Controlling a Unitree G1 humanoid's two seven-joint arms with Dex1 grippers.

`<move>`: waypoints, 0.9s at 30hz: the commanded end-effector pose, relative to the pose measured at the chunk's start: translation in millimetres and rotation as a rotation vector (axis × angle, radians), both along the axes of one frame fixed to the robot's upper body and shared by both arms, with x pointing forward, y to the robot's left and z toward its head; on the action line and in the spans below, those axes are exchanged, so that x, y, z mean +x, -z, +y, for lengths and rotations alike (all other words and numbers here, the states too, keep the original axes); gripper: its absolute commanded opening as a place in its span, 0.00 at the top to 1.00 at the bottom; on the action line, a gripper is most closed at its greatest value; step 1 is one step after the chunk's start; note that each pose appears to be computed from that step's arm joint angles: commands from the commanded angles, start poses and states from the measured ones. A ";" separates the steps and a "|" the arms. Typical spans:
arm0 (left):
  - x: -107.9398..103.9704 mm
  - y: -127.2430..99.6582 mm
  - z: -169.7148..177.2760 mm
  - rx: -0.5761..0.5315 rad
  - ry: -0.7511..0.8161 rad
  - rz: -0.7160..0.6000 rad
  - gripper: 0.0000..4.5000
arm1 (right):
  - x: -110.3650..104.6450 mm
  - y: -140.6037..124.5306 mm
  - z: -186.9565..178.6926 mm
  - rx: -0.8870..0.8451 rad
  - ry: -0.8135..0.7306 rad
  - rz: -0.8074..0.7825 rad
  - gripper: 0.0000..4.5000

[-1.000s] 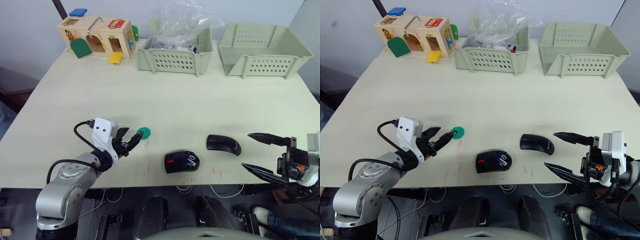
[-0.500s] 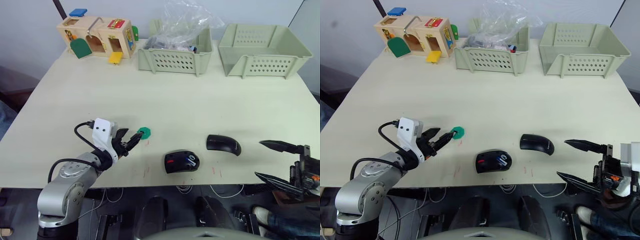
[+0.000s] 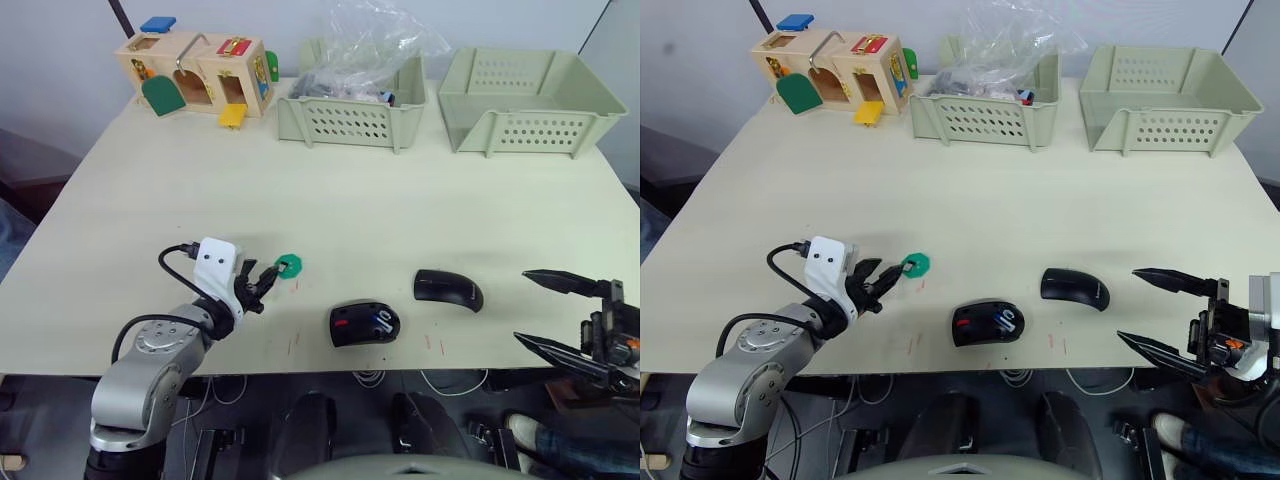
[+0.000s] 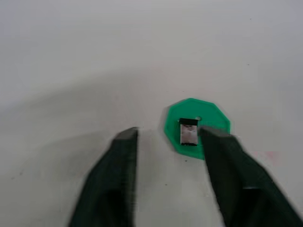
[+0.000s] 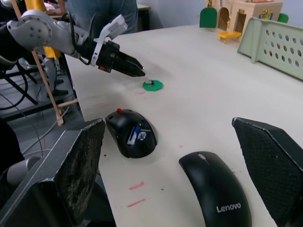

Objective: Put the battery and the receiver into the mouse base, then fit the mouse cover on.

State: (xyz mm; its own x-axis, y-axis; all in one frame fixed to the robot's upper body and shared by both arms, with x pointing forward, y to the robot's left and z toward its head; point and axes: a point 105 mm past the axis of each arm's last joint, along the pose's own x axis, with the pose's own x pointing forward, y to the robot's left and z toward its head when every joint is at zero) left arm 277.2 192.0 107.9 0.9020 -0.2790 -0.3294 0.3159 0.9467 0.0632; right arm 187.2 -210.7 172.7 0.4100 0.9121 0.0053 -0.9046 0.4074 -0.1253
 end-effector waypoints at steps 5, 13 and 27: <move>-3.1 -12.5 -17.5 0.022 0.010 -0.042 0.50 | 2.0 -12.0 -7.2 -0.003 -0.027 0.000 0.00; -0.6 0.2 -14.2 -0.006 -0.027 0.014 0.50 | 2.5 -15.4 -6.4 -0.009 -0.035 0.003 0.00; 5.3 3.1 -9.9 -0.004 -0.012 0.040 0.50 | 0.5 -14.5 -5.2 -0.009 -0.034 0.010 0.00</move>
State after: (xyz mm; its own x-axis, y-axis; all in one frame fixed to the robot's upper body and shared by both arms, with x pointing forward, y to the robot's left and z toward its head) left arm 281.6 179.2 99.3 0.8835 -0.2759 -0.3786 0.3104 0.9501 0.0321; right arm 190.8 -216.3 176.9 0.3811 0.9244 -0.0173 -0.9223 0.3788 -0.0765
